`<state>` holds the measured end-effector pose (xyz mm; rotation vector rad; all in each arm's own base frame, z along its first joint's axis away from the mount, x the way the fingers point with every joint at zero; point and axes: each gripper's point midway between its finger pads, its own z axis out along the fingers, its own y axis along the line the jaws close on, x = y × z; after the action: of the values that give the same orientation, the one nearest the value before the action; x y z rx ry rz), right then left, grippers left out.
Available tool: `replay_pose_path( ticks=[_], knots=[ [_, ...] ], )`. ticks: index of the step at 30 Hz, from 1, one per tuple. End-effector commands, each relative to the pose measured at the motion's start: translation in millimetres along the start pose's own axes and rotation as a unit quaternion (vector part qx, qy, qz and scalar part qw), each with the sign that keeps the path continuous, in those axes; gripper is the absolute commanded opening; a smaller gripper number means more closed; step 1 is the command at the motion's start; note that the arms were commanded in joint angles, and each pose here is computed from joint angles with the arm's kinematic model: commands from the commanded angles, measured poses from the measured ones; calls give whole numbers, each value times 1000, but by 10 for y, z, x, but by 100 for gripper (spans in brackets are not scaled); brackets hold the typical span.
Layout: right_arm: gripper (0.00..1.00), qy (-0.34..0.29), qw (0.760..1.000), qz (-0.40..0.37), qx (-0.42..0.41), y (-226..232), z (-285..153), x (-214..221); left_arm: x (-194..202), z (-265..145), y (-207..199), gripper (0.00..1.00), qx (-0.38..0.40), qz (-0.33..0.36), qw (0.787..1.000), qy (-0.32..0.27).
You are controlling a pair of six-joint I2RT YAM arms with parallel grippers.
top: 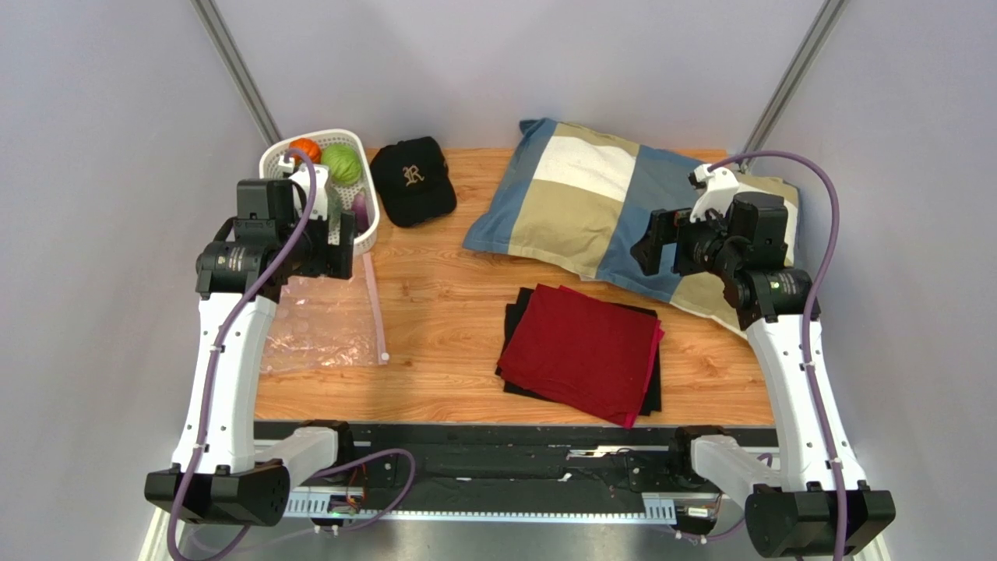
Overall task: Place the food in the zip-top bag and seal the zipper
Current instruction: Pick up the zipper food storage bag at the center of the board.
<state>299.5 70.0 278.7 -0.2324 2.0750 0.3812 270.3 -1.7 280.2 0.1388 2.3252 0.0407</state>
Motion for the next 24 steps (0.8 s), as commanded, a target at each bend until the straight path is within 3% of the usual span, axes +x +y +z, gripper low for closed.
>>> replay_pose_path(
  ticks=[1, 7, 18, 24],
  knots=[
    [100, -19, 999, 30, -19, 64, 66, -70, -43, -32, 142, 99, -39, -9, 999, -5],
    [100, -8, 997, 61, -42, 128, 178, 14, 41, 54, 215, 99, -56, 20, 998, 7],
    [100, 20, 995, 79, -62, 163, 293, 186, 304, 686, -143, 99, -29, 164, 984, 62],
    [100, 28, 994, 83, -64, 154, 339, 235, 379, 1060, -272, 99, -81, 160, 978, 110]
  ],
)
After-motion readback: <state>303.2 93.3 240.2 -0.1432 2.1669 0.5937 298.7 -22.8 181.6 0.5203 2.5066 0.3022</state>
